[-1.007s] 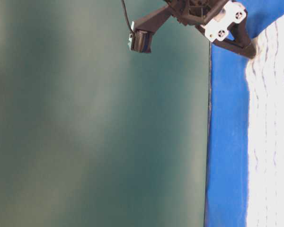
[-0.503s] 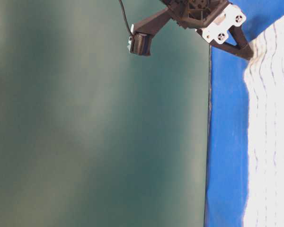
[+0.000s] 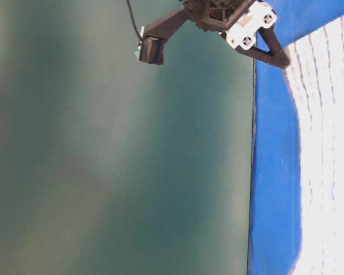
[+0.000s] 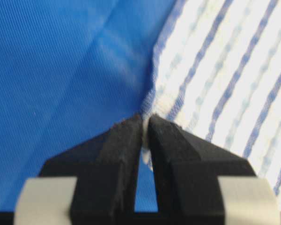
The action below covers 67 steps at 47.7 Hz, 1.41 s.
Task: Fold the blue towel.
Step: 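Lift far edge with both grippers and fold it toward the near edge, then release, then regrasp the folded strip's left and right ends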
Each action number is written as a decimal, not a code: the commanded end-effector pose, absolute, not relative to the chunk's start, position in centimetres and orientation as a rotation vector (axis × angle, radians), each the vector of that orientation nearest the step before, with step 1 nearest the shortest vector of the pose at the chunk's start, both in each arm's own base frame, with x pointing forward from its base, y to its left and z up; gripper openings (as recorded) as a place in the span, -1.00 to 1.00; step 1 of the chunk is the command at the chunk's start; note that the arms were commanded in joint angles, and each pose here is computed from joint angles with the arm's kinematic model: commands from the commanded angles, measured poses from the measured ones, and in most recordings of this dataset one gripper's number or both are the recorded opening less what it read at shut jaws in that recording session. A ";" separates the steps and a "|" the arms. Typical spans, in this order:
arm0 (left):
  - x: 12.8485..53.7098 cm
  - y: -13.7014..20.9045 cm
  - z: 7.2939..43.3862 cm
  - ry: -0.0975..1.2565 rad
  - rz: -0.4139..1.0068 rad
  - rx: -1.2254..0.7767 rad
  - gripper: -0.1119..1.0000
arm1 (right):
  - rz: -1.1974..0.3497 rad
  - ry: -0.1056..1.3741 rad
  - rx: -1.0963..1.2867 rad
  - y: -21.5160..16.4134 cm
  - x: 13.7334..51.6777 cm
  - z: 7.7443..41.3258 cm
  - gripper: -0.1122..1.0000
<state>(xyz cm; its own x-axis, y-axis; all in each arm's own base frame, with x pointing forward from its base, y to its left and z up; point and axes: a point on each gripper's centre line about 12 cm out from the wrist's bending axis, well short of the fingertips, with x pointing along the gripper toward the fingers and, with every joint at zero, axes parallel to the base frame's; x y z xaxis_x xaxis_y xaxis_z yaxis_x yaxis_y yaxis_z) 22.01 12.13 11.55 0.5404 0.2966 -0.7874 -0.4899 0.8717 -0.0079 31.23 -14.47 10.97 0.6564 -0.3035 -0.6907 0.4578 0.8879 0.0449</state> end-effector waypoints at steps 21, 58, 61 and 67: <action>22.3 8.5 14.3 0.862 0.352 -0.192 -0.75 | -0.321 0.663 0.177 -10.0 31.4 14.7 -0.72; 20.9 -5.2 15.4 0.810 -0.105 -0.209 -0.75 | 0.066 0.706 0.179 4.8 29.8 16.5 -0.72; 20.9 -5.5 15.2 0.820 -0.113 -0.211 -0.75 | 0.068 0.715 0.187 5.0 30.0 16.3 -0.72; 21.0 -5.6 14.4 0.845 -0.104 -0.218 -0.75 | 0.062 0.738 0.193 5.1 30.3 15.6 -0.72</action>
<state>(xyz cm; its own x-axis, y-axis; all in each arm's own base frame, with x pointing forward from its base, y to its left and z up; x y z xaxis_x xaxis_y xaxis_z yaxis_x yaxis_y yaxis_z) 20.50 -5.36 14.13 0.6502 -0.1728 -0.7399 0.0021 0.9742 -0.2256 29.60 4.86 15.04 0.7250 0.1190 -0.6784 0.0162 0.9818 0.1894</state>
